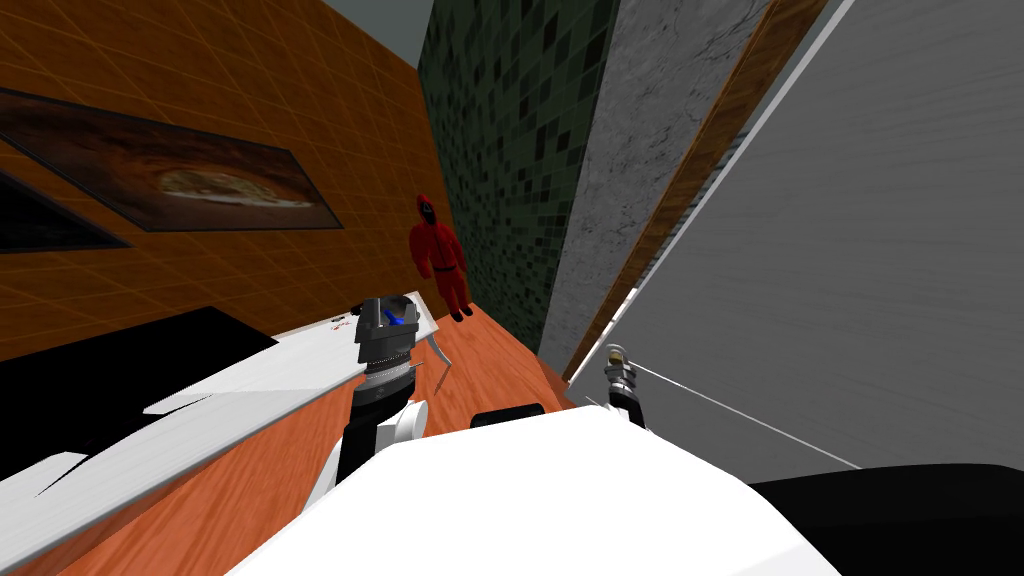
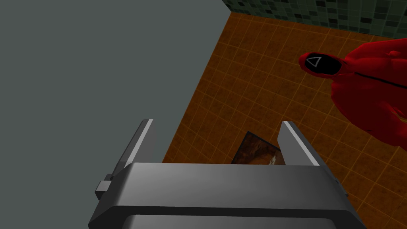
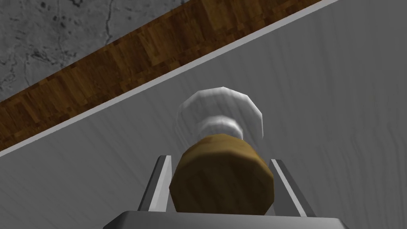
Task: Pull the door open
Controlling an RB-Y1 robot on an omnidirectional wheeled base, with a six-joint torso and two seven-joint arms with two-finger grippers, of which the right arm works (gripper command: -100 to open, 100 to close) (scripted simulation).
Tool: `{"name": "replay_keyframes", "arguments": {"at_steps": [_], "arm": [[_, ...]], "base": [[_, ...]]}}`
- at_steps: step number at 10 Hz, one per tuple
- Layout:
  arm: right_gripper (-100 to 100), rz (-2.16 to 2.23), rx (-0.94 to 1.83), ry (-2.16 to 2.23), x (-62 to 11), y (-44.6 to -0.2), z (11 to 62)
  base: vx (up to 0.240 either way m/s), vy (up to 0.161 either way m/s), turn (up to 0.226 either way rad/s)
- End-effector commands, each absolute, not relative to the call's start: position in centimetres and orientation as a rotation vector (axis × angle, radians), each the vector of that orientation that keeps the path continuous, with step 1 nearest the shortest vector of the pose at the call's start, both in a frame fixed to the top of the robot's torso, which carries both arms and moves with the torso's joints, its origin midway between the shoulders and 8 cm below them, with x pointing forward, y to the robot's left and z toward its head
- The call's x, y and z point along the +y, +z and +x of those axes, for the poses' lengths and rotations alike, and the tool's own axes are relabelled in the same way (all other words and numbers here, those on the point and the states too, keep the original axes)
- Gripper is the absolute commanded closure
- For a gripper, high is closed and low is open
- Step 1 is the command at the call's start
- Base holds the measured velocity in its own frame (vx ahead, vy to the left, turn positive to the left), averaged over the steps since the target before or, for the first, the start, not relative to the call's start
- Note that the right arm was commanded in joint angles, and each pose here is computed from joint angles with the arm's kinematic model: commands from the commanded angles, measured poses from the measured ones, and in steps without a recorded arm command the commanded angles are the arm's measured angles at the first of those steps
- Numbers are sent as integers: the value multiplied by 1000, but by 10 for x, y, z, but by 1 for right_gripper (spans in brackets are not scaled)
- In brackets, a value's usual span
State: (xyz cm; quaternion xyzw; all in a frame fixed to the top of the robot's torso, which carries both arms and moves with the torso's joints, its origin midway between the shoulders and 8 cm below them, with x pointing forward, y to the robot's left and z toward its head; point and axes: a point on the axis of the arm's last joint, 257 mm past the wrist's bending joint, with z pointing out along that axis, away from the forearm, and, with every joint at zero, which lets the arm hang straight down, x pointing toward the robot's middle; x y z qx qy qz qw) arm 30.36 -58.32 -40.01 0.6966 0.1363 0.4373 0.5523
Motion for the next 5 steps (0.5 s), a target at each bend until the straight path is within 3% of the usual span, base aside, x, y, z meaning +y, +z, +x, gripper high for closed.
{"name": "replay_keyframes", "arguments": {"at_steps": [1,5], "arm": [[100,1672,284,1072,-580,-403,305],[100,1699,215,1151,-575,-403,312]], "base": [[-28,3,-6],[-33,-4,-8]]}}
